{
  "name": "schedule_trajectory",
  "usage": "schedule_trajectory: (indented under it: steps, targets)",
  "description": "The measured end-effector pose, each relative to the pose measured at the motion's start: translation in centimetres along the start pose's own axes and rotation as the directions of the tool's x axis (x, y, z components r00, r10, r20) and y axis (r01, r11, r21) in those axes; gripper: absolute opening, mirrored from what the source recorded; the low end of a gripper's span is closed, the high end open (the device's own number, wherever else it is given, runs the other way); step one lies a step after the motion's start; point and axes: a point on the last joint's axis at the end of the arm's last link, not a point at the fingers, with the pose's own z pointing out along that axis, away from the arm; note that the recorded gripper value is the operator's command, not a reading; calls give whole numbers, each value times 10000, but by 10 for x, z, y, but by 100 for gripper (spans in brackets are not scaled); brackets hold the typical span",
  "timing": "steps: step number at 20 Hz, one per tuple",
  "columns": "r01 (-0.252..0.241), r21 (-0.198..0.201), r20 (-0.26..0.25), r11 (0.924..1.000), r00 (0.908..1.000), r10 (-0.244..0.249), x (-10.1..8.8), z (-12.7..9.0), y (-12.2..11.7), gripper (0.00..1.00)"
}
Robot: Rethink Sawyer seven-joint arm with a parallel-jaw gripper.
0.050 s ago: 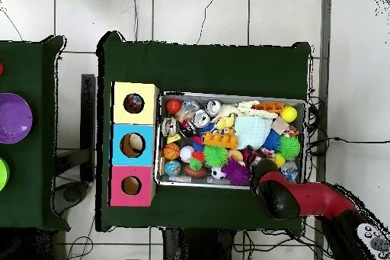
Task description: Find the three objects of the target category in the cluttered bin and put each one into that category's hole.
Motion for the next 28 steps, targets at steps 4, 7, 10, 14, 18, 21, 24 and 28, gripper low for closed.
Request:
schedule_trajectory:
  steps: [4, 7, 10, 14, 18, 21, 24, 28]
  targets:
    - [-178, -101, 32, 9998, 9998, 178, -2, 1, -3, 100]
    - [-358, -195, 22, 9992, 9994, 358, -3, 2, -6, 100]
    - [-457, -240, -9, 9987, 9990, 457, -6, 2, -7, 100]
    - [-568, -220, -138, 9981, 9983, 565, -8, 1, -10, 100]
    - [-704, -269, -284, 9972, 9972, 696, -10, -1, -11, 100]
    - [-790, -261, -429, 9965, 9960, 778, -12, -5, -12, 100]
    - [-885, -193, -541, 9959, 9947, 873, -17, -11, -16, 100]
    - [-967, -101, -585, 9953, 9937, 959, -24, -17, -21, 100]
